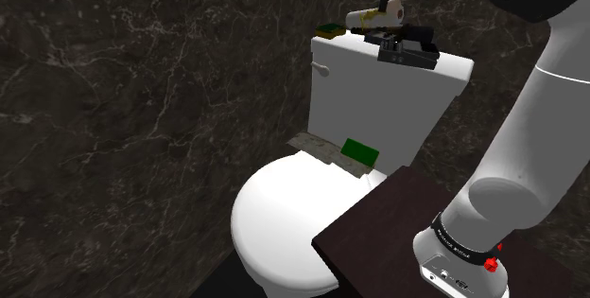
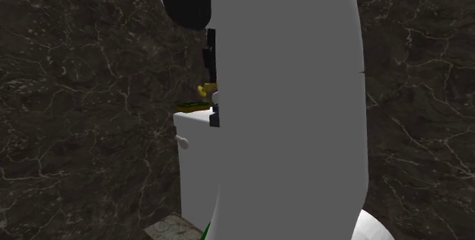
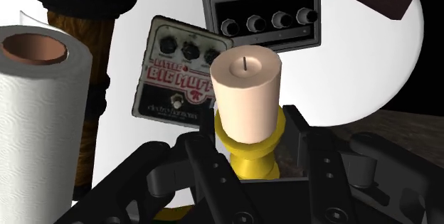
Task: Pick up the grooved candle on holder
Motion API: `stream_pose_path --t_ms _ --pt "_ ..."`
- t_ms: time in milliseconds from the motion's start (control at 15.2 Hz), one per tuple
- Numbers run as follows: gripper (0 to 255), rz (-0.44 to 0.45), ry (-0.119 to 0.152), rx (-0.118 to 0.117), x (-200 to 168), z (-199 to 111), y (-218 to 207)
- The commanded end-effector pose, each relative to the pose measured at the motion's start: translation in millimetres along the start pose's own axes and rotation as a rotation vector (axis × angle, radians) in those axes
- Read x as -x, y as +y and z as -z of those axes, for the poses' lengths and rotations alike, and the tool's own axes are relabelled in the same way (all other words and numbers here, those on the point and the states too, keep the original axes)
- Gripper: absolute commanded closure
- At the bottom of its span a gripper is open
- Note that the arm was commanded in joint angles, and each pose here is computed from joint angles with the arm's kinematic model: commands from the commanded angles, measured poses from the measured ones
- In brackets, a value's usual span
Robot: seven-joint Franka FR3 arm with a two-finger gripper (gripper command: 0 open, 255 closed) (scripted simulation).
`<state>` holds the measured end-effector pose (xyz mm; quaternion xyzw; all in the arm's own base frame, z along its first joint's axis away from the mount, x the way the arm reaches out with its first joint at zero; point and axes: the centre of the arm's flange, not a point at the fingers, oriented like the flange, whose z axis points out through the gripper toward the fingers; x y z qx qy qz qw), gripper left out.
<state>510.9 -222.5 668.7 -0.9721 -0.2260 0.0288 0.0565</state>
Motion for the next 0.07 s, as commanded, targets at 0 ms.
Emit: stream_pose_path --t_ms 0 --pt "255 0.000 0.000 0.000 0.5 4.0 -0.5"
